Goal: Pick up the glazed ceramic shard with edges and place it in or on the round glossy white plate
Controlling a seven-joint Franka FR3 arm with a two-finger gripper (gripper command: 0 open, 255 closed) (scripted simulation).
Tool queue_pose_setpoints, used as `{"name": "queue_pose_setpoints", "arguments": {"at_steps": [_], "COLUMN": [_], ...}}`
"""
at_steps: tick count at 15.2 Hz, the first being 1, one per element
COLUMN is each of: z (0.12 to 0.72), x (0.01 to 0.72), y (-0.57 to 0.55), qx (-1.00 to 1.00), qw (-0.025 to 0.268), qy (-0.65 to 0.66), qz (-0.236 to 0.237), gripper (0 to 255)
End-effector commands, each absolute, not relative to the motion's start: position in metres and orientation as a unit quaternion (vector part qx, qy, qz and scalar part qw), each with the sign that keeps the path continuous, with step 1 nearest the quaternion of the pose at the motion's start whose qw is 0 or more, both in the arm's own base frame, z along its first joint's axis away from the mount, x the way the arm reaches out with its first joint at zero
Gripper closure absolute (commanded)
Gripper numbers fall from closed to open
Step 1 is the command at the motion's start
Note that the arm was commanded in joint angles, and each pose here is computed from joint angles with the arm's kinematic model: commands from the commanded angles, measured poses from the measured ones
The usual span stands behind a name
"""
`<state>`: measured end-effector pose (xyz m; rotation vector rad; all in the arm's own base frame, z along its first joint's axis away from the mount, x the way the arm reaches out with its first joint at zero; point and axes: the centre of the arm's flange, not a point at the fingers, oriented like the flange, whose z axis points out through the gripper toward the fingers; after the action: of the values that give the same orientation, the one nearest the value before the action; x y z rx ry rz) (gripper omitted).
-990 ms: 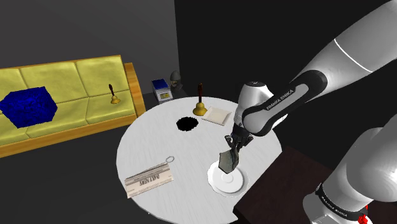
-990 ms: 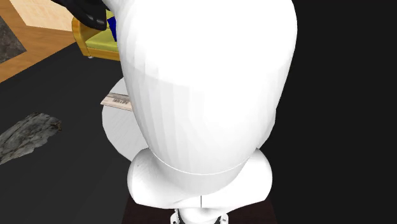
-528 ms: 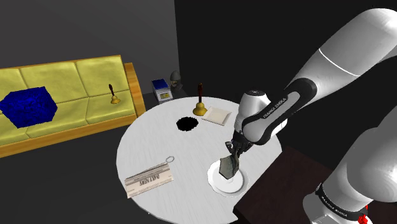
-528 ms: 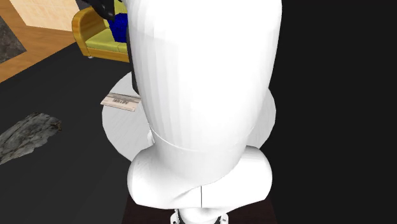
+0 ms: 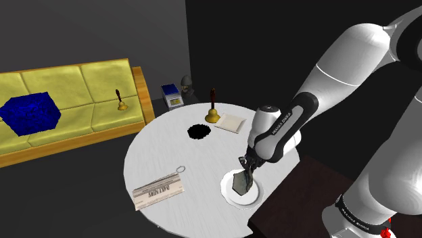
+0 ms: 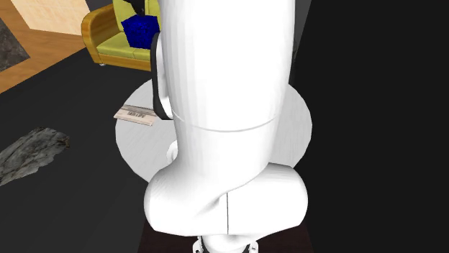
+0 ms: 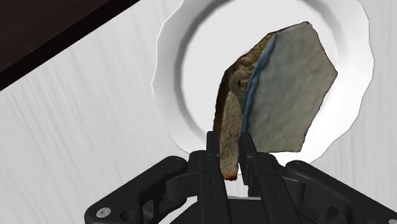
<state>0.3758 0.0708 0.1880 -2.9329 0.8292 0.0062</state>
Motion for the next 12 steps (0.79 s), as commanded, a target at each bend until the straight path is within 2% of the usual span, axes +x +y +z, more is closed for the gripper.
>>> {"name": "queue_pose_setpoints", "arguments": {"at_steps": [1,10,11,12], "z": [0.1769,0.1701,0.1701,0.1701], "x": [0.3759,0.3759,0.3759,0.3759], "y": [0.071,0.071,0.071,0.071], "qx": [-0.961,-0.961,-0.961,-0.961], "qw": [0.047,0.047,0.047,0.047], "qy": [0.272,0.272,0.272,0.272], "qz": [0.002,0.002,0.002,0.002], "gripper": [255,255,0,0]}}
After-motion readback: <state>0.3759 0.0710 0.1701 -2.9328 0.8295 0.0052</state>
